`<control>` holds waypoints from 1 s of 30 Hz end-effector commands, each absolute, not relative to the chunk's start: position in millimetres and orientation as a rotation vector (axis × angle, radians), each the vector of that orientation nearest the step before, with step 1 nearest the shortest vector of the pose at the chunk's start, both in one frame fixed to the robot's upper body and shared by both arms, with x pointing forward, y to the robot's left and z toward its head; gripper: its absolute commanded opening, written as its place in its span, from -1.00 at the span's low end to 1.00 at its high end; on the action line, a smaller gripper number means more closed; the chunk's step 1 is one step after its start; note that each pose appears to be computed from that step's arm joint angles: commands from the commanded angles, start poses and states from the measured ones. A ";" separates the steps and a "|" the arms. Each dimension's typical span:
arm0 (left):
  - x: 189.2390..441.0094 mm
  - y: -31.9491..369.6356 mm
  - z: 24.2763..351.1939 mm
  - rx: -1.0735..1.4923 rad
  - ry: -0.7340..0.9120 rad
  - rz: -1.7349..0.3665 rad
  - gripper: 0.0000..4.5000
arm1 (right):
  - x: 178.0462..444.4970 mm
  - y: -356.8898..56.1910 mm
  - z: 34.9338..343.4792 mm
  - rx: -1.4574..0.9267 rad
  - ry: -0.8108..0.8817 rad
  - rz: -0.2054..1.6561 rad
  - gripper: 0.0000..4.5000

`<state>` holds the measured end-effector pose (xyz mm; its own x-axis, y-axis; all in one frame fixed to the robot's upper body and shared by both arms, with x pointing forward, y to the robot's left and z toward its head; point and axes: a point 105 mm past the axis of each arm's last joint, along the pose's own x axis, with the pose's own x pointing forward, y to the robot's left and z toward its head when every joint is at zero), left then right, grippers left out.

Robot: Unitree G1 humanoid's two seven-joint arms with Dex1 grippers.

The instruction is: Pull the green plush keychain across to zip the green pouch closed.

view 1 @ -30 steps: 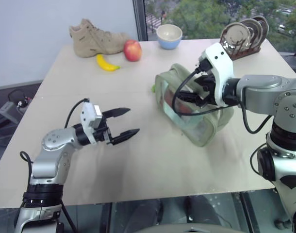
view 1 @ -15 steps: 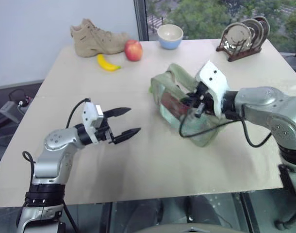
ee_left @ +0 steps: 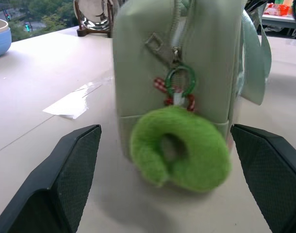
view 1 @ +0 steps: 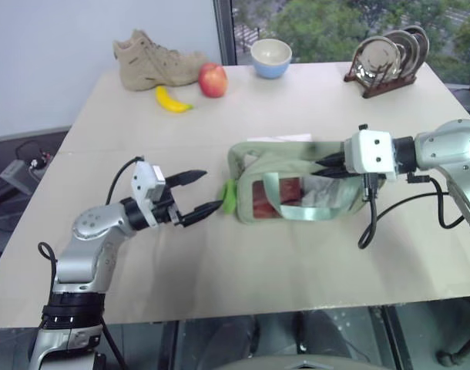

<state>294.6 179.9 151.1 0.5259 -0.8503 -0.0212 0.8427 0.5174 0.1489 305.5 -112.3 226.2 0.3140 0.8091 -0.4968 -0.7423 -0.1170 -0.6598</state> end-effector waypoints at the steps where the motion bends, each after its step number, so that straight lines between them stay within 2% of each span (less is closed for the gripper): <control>1: 292.9 184.4 156.6 0.121 -0.071 -0.988 1.00 | 307.5 -113.2 226.0 -1.111 -0.083 1.307 -0.98; 10: 283.3 171.7 140.9 0.060 -0.026 -1.004 1.00 | 301.3 -108.3 222.4 -1.051 -0.090 1.236 -0.98; 21: 290.1 144.8 134.6 0.242 -0.118 -0.981 1.00 | 297.9 -107.6 219.1 -0.983 -0.031 1.192 -0.98; 24: 295.0 146.0 135.3 0.265 -0.135 -0.947 0.69 | 295.8 -107.0 218.9 -0.977 -0.028 1.197 -1.00; 25: 295.5 145.9 135.5 0.269 -0.139 -0.948 0.53 | 295.6 -107.0 218.5 -0.978 -0.027 1.198 -1.00; 30: 295.4 149.1 137.4 0.292 -0.154 -0.964 -0.54 | 296.2 -108.0 216.7 -0.975 -0.019 1.197 -1.00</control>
<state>294.3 145.6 125.9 0.5642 -0.8251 -0.0295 0.7989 0.5365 0.2719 299.7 -110.4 217.4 0.4294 0.7760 -0.4620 -0.7637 0.0389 -0.6443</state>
